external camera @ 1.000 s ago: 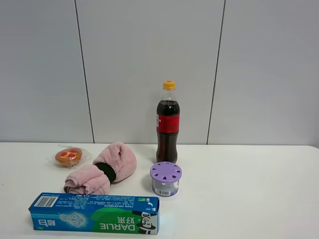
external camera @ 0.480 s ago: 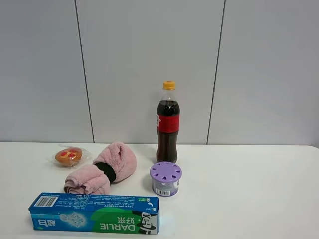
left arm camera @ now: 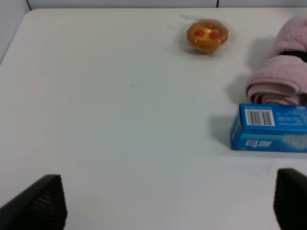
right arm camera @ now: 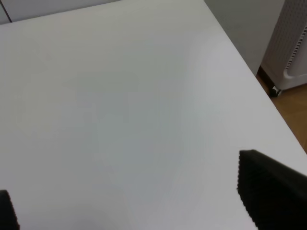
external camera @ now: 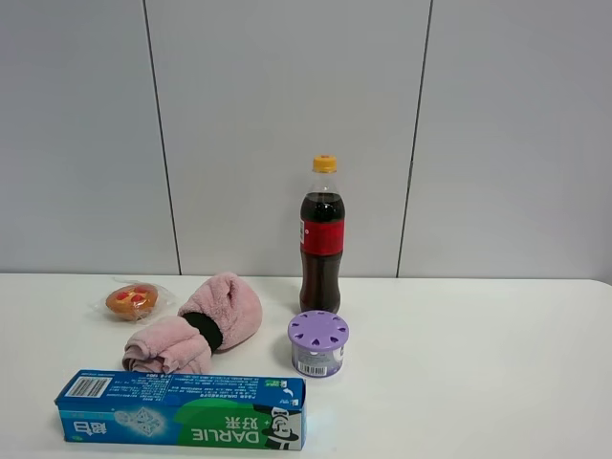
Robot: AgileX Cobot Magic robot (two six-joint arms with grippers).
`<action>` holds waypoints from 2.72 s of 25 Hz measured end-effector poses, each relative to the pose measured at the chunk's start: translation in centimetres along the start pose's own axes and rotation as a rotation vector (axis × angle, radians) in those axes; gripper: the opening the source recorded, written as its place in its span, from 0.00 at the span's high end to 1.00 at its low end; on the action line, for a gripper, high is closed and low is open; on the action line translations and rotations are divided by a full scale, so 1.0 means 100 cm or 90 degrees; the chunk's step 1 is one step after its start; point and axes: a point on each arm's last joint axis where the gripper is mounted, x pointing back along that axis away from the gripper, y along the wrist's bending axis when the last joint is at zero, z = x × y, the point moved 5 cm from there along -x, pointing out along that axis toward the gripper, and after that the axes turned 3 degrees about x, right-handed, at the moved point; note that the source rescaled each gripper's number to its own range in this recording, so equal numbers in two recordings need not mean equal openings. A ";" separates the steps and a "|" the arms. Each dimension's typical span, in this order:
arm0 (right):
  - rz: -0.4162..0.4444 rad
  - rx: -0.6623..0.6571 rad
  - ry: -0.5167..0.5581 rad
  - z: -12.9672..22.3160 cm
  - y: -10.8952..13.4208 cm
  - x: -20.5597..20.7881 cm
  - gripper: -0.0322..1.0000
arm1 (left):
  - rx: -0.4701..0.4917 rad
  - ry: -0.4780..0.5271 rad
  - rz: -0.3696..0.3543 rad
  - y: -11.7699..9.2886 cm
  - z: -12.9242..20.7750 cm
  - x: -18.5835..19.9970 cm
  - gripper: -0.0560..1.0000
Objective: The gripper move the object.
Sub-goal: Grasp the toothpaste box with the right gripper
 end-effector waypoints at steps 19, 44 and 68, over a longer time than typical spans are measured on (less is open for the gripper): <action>-0.416 0.334 0.028 -0.129 0.088 -0.066 0.00 | 0.000 0.000 0.000 0.000 0.000 0.000 0.00; -0.608 0.717 0.279 -0.066 0.366 -0.195 0.00 | 0.000 0.000 0.000 0.000 0.000 0.000 0.00; -0.581 0.778 0.444 0.008 0.386 -0.230 0.02 | 0.000 0.000 0.000 0.000 0.000 0.000 0.00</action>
